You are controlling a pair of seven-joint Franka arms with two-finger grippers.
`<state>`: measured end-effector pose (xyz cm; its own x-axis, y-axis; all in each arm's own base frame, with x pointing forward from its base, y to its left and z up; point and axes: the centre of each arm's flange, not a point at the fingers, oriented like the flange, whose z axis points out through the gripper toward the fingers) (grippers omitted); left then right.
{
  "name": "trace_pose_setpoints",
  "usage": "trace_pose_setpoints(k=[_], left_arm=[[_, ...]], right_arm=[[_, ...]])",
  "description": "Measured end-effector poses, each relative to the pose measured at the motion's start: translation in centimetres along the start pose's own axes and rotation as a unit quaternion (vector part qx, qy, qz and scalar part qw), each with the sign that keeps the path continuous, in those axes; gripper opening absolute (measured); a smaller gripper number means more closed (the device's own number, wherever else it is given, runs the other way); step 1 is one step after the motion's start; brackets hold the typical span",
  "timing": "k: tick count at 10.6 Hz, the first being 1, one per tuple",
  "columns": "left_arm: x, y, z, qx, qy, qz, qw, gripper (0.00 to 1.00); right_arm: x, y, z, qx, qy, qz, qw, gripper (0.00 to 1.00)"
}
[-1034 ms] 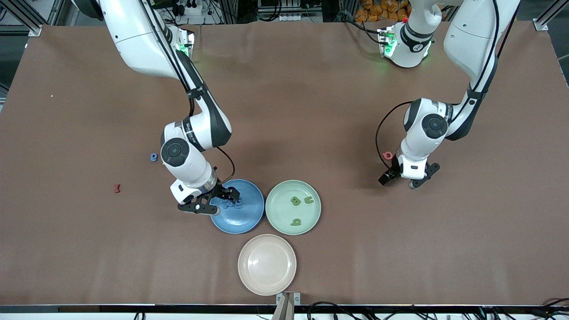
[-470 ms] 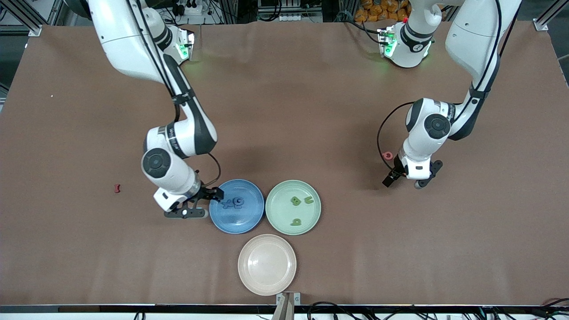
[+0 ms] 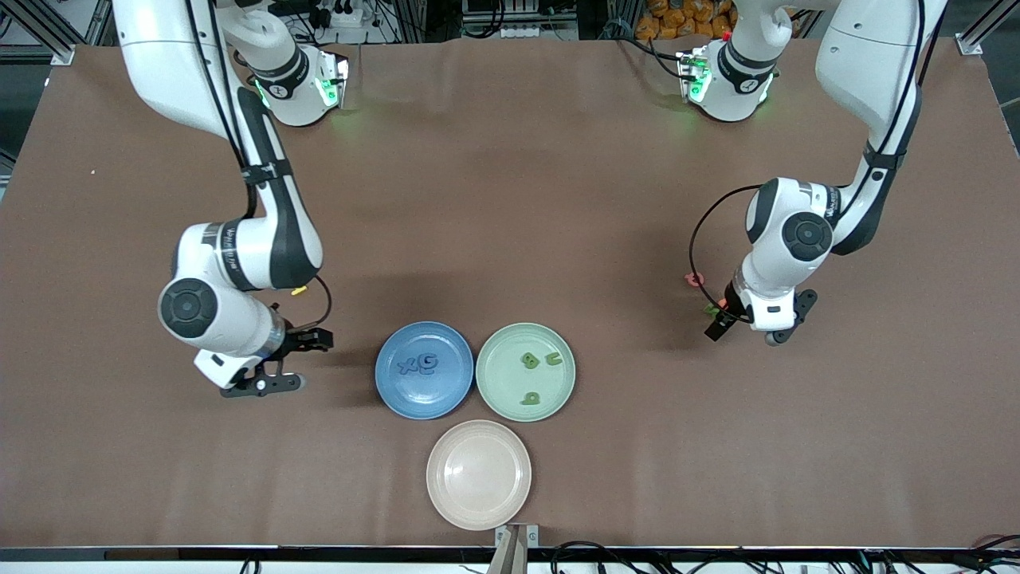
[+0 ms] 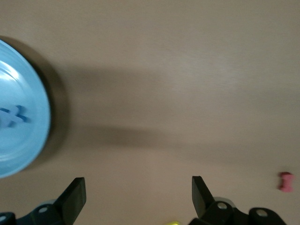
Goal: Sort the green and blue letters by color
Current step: 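Grasp the green Z with the left gripper while the right gripper withdraws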
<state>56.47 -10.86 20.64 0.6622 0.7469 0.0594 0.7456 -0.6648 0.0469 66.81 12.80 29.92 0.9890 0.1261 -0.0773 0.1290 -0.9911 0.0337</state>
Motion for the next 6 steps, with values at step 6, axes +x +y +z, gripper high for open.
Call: trace_pose_setpoints(k=[6], left_arm=[[-2.6,1.0,1.8,0.012,-0.014,-0.037,0.999,1.00]], right_arm=[[-3.5,5.6,1.6,-0.010,0.015,-0.026,0.999,1.00]])
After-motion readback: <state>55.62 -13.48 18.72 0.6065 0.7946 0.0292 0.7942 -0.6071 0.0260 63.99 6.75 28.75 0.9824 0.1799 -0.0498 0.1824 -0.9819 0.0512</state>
